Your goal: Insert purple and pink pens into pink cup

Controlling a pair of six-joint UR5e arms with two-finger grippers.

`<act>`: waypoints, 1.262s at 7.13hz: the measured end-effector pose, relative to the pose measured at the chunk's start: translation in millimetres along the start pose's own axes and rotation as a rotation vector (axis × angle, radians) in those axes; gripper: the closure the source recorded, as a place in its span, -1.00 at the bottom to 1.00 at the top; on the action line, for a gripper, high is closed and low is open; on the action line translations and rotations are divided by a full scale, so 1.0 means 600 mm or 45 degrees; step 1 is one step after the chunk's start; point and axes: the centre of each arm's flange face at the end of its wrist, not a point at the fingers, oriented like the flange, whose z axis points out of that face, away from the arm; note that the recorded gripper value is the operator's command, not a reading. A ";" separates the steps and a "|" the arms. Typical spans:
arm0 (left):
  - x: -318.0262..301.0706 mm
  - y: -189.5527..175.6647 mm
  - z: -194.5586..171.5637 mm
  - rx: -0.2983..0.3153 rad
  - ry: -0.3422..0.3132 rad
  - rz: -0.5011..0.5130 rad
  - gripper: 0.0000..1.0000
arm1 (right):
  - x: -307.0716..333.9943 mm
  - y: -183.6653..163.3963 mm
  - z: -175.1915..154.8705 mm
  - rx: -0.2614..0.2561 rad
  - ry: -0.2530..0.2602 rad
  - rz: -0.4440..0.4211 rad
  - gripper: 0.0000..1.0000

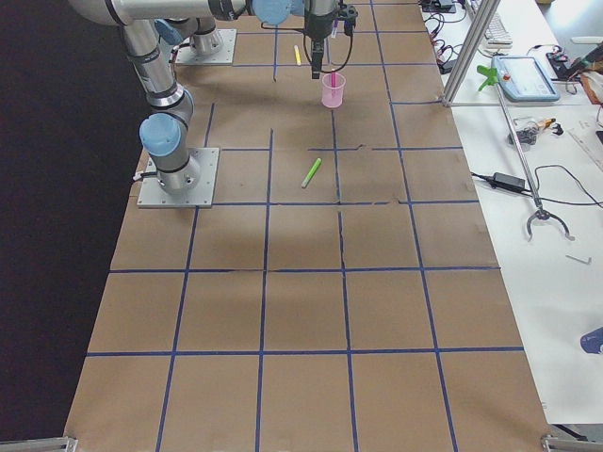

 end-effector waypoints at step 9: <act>-0.018 0.040 0.049 0.394 -0.170 -0.001 0.94 | 0.004 0.009 -0.004 0.009 -0.007 0.006 -0.99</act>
